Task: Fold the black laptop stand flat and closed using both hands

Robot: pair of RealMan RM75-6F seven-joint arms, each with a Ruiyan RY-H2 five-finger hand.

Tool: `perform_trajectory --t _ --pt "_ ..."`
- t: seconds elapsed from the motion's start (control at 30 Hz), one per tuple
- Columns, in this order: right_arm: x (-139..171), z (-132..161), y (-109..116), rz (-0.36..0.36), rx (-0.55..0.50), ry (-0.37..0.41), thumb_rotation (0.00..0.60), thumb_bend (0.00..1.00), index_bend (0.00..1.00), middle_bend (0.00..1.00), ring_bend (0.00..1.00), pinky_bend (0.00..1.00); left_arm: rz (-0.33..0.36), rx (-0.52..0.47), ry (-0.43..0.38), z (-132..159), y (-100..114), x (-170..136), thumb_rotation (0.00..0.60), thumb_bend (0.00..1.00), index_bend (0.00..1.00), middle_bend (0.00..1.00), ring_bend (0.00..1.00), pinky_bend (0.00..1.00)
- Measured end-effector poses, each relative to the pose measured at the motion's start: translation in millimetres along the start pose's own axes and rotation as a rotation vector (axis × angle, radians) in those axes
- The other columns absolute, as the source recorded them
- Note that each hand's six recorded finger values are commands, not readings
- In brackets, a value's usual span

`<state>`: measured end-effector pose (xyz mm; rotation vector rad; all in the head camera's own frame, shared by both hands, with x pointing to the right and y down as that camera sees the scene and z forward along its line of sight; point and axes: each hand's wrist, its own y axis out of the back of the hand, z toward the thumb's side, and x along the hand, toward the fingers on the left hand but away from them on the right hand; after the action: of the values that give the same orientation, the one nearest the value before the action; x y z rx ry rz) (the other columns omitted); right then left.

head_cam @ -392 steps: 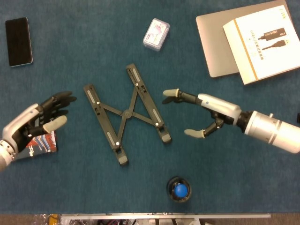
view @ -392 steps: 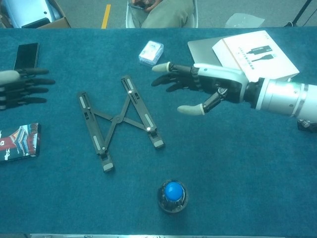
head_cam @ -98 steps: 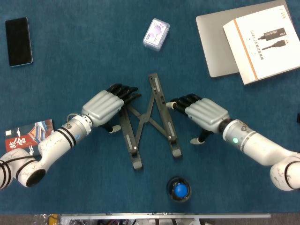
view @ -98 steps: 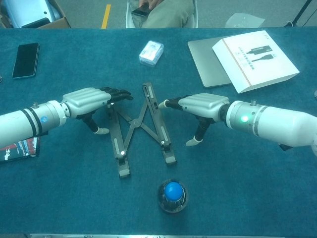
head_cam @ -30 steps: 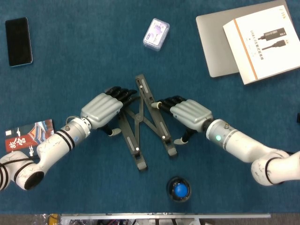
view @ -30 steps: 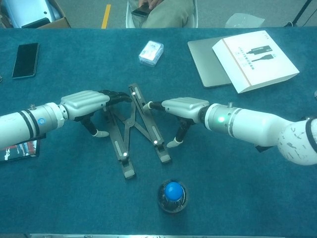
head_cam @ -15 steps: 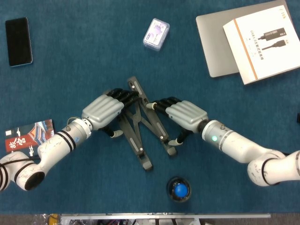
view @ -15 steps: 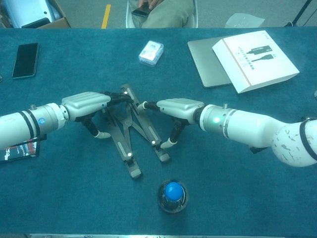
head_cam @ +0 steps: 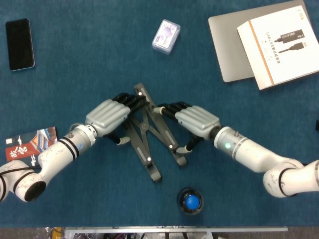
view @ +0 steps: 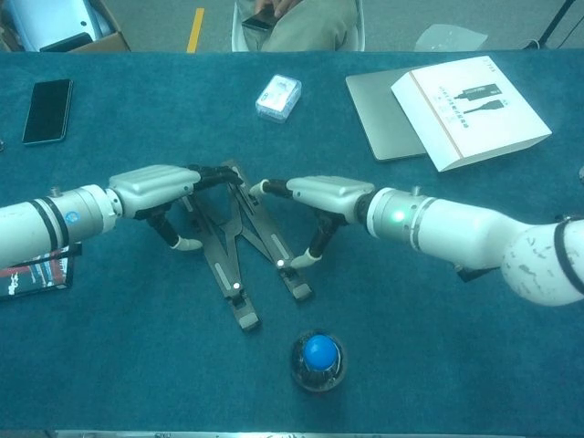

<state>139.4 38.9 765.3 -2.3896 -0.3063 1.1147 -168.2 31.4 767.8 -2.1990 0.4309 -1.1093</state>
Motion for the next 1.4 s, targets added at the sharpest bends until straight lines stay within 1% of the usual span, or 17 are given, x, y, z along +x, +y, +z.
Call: perform_trajectory --t 0.1,0.2,0.33,0.53,0.63,0.73,0.83,1.0,1.13,1.27,1.4 --pt "4.9 -0.6 12.5 -0.011 0.028 0.006 0.600 0.12 0.00 0.02 0.00 0.02 0.027 0.028 0.003 -1.4 10.9 -7.2 0.600 0.25 0.00 0.00 0.00 0.00" --pt "10.4 -1.7 25.4 -0.009 0.086 0.011 0.600 0.13 0.00 0.02 0.00 0.02 0.057 0.045 0.012 -3.4 23.4 -17.2 0.600 0.25 0.00 0.00 0.00 0.00" --pt "15.0 0.1 41.9 0.009 0.212 0.025 0.600 0.13 0.00 0.02 0.00 0.02 0.108 0.059 0.040 -8.9 42.0 -35.5 0.600 0.25 0.00 0.00 0.00 0.00" --pt "12.2 10.0 51.1 0.056 0.376 0.070 0.600 0.12 0.00 0.02 0.00 0.02 0.200 0.099 0.099 -20.9 67.7 -65.9 0.600 0.25 0.00 0.00 0.00 0.00" --pt "9.0 13.2 53.7 0.073 0.456 0.093 0.600 0.07 0.00 0.02 0.00 0.02 0.245 0.112 0.137 -28.1 77.4 -83.3 0.600 0.25 0.00 0.00 0.00 0.00" --pt "4.2 15.7 55.4 0.081 0.549 0.117 0.600 0.03 0.00 0.02 0.00 0.02 0.278 0.113 0.170 -34.4 83.2 -98.2 0.600 0.25 0.00 0.00 0.00 0.00" --pt "-1.9 19.5 54.7 0.085 0.646 0.149 0.600 0.00 0.00 0.00 0.00 0.02 0.300 0.106 0.191 -38.8 85.6 -109.9 0.600 0.25 0.00 0.00 0.00 0.00" --pt "-13.8 29.3 52.4 0.071 0.781 0.213 0.600 0.00 0.00 0.00 0.00 0.02 0.317 0.087 0.210 -44.1 84.9 -121.2 0.600 0.25 0.00 0.00 0.00 0.00" --pt "-25.7 36.7 53.6 0.038 0.888 0.270 0.600 0.00 0.00 0.00 0.00 0.02 0.328 0.073 0.222 -49.3 85.2 -126.9 0.600 0.25 0.00 0.00 0.00 0.00" --pt "-36.3 44.5 51.5 0.014 0.940 0.331 0.600 0.00 0.00 0.00 0.00 0.02 0.340 0.058 0.233 -54.4 87.0 -131.0 0.600 0.25 0.00 0.00 0.00 0.00" --pt "-43.9 51.6 44.3 0.023 0.954 0.395 0.600 0.00 0.00 0.00 0.00 0.02 0.351 0.046 0.244 -59.5 89.0 -135.9 0.600 0.25 0.00 0.00 0.00 0.00"
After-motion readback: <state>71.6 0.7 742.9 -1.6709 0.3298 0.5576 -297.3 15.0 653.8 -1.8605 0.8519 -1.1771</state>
